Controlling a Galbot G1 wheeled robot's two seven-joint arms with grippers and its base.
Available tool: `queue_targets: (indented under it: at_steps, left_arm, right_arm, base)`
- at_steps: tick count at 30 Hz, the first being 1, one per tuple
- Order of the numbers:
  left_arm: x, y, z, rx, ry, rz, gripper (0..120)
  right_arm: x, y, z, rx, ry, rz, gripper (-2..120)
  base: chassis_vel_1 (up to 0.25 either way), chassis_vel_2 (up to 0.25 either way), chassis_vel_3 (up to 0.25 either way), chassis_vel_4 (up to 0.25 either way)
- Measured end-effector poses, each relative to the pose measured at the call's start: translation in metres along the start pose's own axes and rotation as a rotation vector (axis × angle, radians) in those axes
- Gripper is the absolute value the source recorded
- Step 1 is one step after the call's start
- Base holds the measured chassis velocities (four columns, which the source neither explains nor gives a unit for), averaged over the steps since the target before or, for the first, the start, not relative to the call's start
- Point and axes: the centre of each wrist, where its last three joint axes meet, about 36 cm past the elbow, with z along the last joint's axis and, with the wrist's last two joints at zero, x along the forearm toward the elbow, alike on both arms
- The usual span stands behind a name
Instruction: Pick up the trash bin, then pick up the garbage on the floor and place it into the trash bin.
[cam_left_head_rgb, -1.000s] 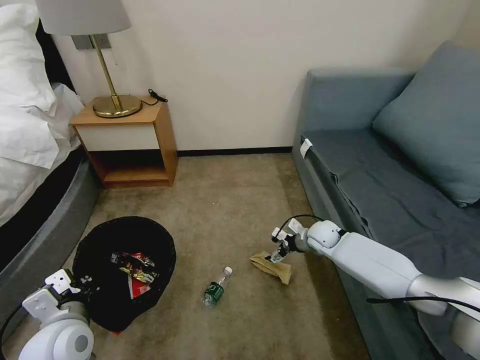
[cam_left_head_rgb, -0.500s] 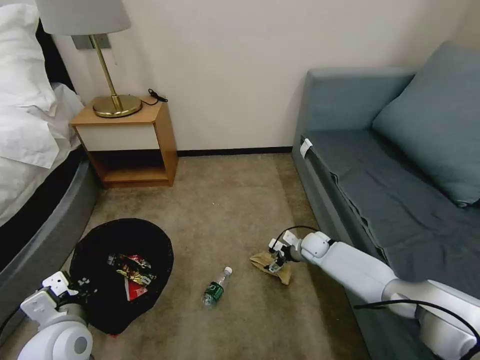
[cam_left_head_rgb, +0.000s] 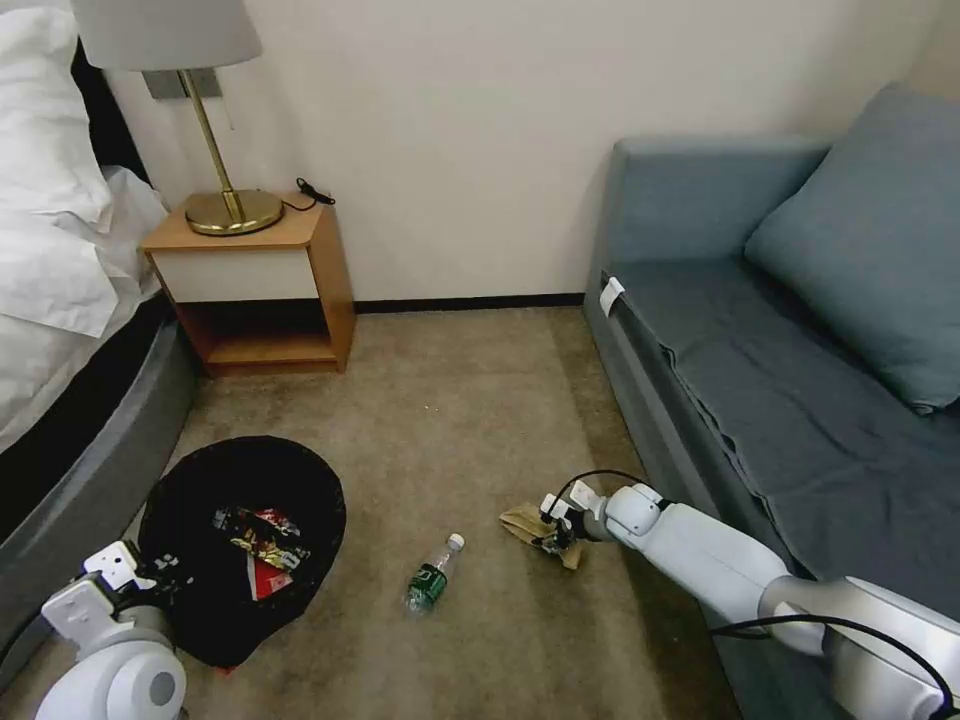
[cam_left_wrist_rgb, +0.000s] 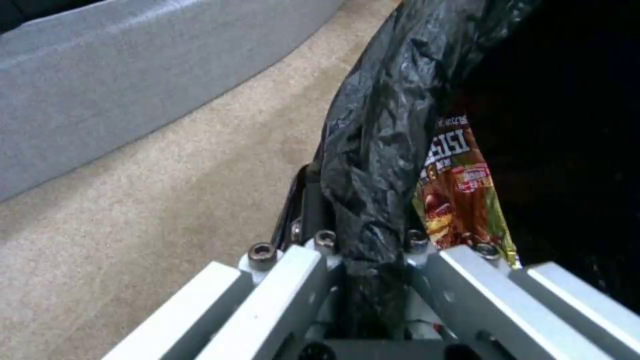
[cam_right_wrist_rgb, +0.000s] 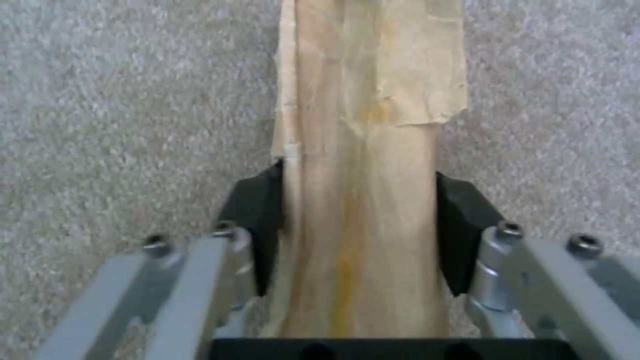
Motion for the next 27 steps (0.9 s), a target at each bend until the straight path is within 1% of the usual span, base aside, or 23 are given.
queue_targets:
  at_steps: [2, 3, 4, 7, 8, 9, 11, 12, 14, 19, 22, 23, 25, 27]
  left_arm:
    - [0.0, 0.0, 0.0, -0.002, 0.0, 0.0, 1]
    - [-0.001, -0.001, 0.001, -0.003, 0.0, 0.0, 1]
    - [-0.001, -0.001, 0.001, -0.003, 0.0, 0.0, 1]
    - [-0.001, -0.001, 0.001, -0.004, -0.001, 0.0, 1]
    - [-0.001, -0.001, 0.001, -0.004, -0.001, 0.0, 1]
    - [-0.001, -0.001, 0.001, -0.004, -0.001, 0.0, 1]
    - [-0.001, -0.001, 0.001, -0.005, -0.002, 0.0, 1]
    - [-0.001, -0.001, 0.001, -0.005, -0.002, 0.0, 1]
    - [-0.001, -0.001, 0.0, -0.005, -0.003, 0.0, 1]
    - [0.0, -0.002, 0.0, -0.004, -0.006, 0.003, 1]
    - [0.001, -0.002, -0.001, -0.004, -0.006, 0.007, 1]
    - [0.001, -0.002, -0.001, -0.004, -0.006, 0.007, 1]
    - [0.001, -0.003, -0.001, -0.005, -0.007, 0.009, 1]
    - [0.002, -0.004, -0.002, -0.006, -0.007, 0.013, 1]
  right_arm:
    - [0.0, 0.0, 0.0, 0.002, -0.005, 0.001, 38]
    - [0.0, 0.0, 0.0, 0.003, -0.008, 0.003, 32]
    - [0.0, 0.0, 0.0, 0.003, -0.008, 0.003, 32]
    - [0.0, 0.0, 0.001, 0.007, -0.026, 0.023, 17]
    - [0.0, 0.001, 0.001, 0.009, -0.03, 0.027, 13]
    - [0.0, 0.001, 0.001, 0.009, -0.03, 0.027, 13]
    - [0.001, 0.001, 0.003, 0.009, -0.042, 0.036, 4]
    - [0.002, 0.001, 0.002, 0.007, -0.051, 0.04, 1]
    - [0.004, -0.001, 0.001, 0.002, -0.061, 0.046, 0]
    - [0.03, -0.006, -0.008, -0.036, -0.147, 0.077, 0]
    - [0.056, -0.001, -0.037, -0.06, -0.261, 0.102, 0]
    - [0.056, -0.001, -0.037, -0.06, -0.261, 0.102, 0]
    - [0.085, 0.015, -0.085, -0.075, -0.397, 0.085, 0]
    - [0.118, 0.032, -0.136, -0.108, -0.512, 0.049, 0]
  base:
    - [0.0, 0.0, 0.0, 0.0]
    - [0.0, 0.0, 0.0, 0.0]
    - [0.0, 0.0, 0.0, 0.0]
    - [0.0, 0.0, 0.0, 0.0]
    - [0.0, 0.0, 0.0, 0.0]
    - [0.0, 0.0, 0.0, 0.0]
    - [0.0, 0.0, 0.0, 0.0]
    - [0.0, 0.0, 0.0, 0.0]
    - [0.0, 0.0, 0.0, 0.0]
    - [0.0, 0.0, 0.0, 0.0]
    - [0.0, 0.0, 0.0, 0.0]
    - [0.0, 0.0, 0.0, 0.0]
    - [0.0, 0.0, 0.0, 0.0]
    - [0.0, 0.0, 0.0, 0.0]
